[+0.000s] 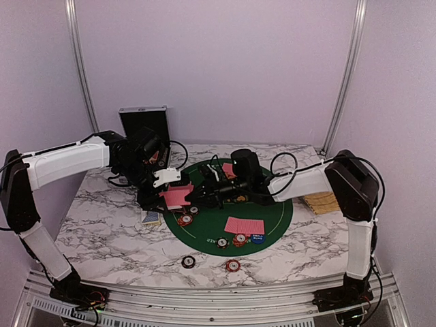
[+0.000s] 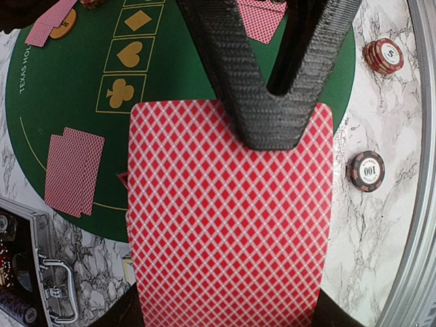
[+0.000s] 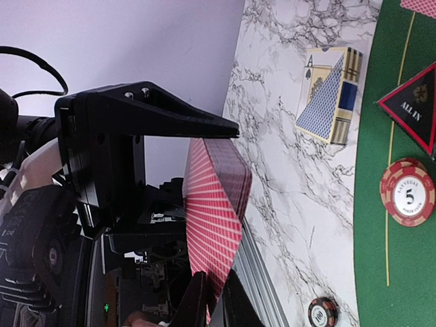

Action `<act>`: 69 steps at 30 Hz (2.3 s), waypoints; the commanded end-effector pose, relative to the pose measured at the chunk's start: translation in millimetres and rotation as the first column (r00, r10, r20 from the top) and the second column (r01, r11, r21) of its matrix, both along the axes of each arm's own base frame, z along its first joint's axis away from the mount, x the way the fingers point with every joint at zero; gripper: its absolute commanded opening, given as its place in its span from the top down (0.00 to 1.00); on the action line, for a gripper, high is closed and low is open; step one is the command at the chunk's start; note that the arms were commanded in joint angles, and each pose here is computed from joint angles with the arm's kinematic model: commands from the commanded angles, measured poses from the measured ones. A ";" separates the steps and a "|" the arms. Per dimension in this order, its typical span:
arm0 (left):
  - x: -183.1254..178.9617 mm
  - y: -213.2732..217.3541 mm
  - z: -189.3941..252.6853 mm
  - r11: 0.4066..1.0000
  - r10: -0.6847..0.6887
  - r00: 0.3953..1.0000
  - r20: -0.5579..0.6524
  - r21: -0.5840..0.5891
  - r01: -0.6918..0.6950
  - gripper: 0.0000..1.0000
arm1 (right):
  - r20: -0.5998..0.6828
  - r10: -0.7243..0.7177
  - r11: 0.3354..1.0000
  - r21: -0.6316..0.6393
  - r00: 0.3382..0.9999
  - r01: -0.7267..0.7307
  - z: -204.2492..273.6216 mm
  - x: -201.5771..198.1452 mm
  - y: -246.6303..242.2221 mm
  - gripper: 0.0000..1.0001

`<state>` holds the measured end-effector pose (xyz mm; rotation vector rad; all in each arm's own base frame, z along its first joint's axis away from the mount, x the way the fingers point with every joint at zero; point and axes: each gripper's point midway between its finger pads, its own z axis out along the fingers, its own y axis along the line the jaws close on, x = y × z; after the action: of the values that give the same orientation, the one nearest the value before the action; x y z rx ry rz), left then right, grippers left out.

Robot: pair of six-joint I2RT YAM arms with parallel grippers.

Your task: Distribute texas hold em gaming equipment

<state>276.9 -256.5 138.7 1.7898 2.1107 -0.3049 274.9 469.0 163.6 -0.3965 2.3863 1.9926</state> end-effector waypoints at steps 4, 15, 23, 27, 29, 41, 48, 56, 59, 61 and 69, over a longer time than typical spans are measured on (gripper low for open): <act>2.0 0.9 13.8 1.000 0.006 0.999 0.037 -0.027 -0.005 1.00 | 0.013 0.017 0.997 0.069 1.000 -0.018 24.6 -4.4 1.4 0.92; 1.5 3.6 11.9 1.000 0.007 0.999 0.039 -0.017 -0.006 1.00 | 0.017 -0.004 0.997 0.071 1.000 0.002 29.2 4.4 -8.6 1.00; 1.6 9.8 9.6 1.000 0.016 0.999 0.039 -0.008 -0.016 1.00 | 0.038 -0.046 0.999 0.001 0.998 0.046 20.2 19.3 -37.6 1.00; 1.4 14.6 7.2 1.000 0.024 0.999 0.037 -0.001 -0.024 1.00 | 0.047 -0.070 0.997 -0.036 0.996 0.071 16.4 27.5 -54.6 1.00; 0.9 16.8 6.7 1.000 0.028 0.999 0.035 -0.001 -0.028 1.00 | 0.059 -0.081 0.995 -0.061 0.995 0.085 14.4 31.7 -62.8 1.00; -3.1 36.3 3.4 0.998 0.062 0.998 0.032 0.016 -0.063 1.00 | 0.344 -0.077 0.897 -0.387 0.936 0.216 -2.0 80.0 -100.0 1.00; -10.8 45.1 -0.5 0.997 0.076 0.997 0.015 0.016 -0.076 1.00 | 0.693 0.040 0.758 -0.491 0.720 0.430 13.4 113.4 -109.3 1.00; -14.8 49.0 0.9 0.996 0.087 0.996 0.013 0.011 -0.087 1.00 | 0.839 0.364 0.570 -0.544 0.403 0.616 19.0 127.5 -98.4 1.00; -17.7 50.7 3.1 0.996 0.088 0.996 0.005 0.000 -0.088 1.00 | 0.840 0.454 0.530 -0.523 0.298 0.667 21.9 127.1 -92.9 1.00; -17.7 53.2 3.9 0.996 0.093 0.996 0.011 0.003 -0.093 1.00 | 0.837 0.498 0.525 -0.499 0.226 0.689 24.4 124.4 -87.4 1.00; -22.4 57.7 7.1 0.995 0.099 0.995 0.012 -0.007 -0.099 1.00 | 0.800 0.597 0.492 -0.420 0.057 0.762 20.2 116.6 -82.1 1.00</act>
<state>263.3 -201.4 137.0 1.6777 2.1904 -0.2427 382.5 388.6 171.3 -1.0831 1.8727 -0.1791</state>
